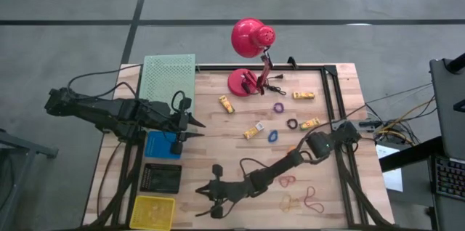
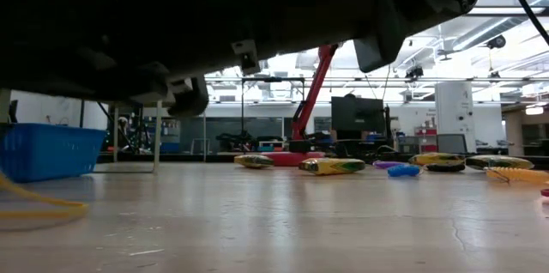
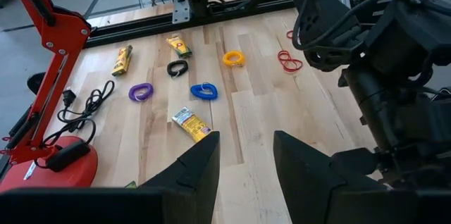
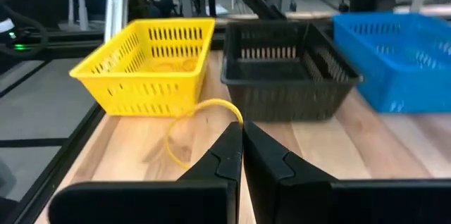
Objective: Pick & Place Office Desk Supplies
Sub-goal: Put the yellow rubber band into the yellow bin
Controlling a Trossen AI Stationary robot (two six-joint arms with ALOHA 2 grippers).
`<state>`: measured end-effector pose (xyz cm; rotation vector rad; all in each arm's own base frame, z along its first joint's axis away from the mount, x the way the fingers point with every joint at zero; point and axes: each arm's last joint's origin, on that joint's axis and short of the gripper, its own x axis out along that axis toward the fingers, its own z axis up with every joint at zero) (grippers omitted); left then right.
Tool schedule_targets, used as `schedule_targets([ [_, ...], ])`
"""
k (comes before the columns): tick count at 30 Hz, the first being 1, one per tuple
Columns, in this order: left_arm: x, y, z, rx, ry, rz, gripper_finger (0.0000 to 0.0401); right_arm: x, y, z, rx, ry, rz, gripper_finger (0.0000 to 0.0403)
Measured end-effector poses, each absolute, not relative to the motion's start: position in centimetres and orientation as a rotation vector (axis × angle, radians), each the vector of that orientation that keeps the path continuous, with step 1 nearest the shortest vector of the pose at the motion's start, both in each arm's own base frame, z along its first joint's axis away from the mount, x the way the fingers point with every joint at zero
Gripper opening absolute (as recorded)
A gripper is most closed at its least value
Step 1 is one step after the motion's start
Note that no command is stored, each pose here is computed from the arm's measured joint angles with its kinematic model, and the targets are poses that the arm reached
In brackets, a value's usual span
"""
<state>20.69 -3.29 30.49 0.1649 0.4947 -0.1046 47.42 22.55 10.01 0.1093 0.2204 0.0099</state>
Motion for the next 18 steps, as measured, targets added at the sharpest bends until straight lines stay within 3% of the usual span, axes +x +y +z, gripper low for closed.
schedule_targets([
  [11, 20.69, -3.28, 30.48, 0.165, 0.495, -0.104, 0.0136, 47.4, 22.21, 9.43, 0.185, 0.276, 0.0, 0.0011],
  [18, 20.69, -3.29, 30.48, 0.165, 0.495, -0.105, 0.0136, 47.4, 22.24, 9.46, 0.186, 0.273, 0.001, 0.0071],
])
